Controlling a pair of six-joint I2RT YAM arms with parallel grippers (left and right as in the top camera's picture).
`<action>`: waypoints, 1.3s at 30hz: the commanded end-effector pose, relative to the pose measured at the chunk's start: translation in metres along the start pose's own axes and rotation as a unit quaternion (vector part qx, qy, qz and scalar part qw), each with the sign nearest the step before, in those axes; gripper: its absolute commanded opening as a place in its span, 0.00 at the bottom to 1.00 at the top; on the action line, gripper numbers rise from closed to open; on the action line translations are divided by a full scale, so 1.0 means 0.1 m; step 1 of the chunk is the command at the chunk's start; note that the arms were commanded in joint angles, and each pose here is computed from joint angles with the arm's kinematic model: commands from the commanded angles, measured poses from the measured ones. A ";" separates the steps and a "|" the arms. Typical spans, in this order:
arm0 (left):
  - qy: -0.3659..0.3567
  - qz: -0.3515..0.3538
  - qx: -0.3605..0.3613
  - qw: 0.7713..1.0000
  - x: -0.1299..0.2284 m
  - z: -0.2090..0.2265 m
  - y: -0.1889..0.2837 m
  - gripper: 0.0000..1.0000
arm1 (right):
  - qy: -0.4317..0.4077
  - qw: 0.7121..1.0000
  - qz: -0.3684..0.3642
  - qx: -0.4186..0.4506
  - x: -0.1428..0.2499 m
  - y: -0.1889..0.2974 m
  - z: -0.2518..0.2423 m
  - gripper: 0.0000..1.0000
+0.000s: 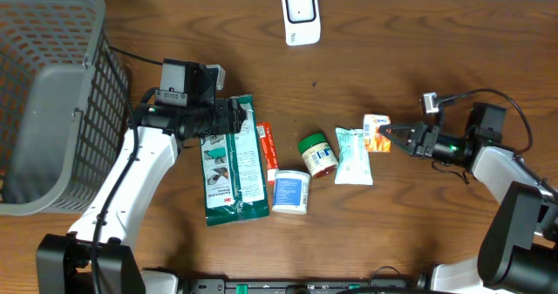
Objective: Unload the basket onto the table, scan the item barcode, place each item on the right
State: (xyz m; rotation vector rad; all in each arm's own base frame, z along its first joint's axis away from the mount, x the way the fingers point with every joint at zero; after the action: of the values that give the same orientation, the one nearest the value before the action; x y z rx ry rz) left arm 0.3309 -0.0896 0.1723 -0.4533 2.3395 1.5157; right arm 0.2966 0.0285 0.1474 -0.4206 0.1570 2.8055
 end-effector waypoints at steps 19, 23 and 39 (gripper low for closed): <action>0.124 -0.106 -0.235 0.958 -0.20 0.68 0.15 0.68 | 0.032 0.983 0.162 -0.086 0.26 -0.86 0.74 0.01; 0.144 -0.112 -0.247 0.952 -0.22 0.83 0.21 0.68 | 0.082 0.980 0.157 -0.095 0.19 -0.81 1.15 0.01; 0.170 -0.096 -0.292 0.936 -0.13 1.07 0.32 0.68 | 0.177 0.967 0.146 -0.111 0.25 -0.68 1.80 0.01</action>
State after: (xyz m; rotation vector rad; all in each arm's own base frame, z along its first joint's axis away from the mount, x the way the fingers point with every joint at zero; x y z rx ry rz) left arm 0.3439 0.0141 0.1692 -1.1210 1.9930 2.0700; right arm 0.2486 0.1247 0.3028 -1.0393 -0.0121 2.9946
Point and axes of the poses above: each gripper's point midway between its finger pads, its own y axis back along the fingers, its own z axis along the line the jaws close on, x = y × z, the point moved 6 cm from there along y, back along the fingers, and after that the axes turned 2 degrees about y, right-handed, at the moved point
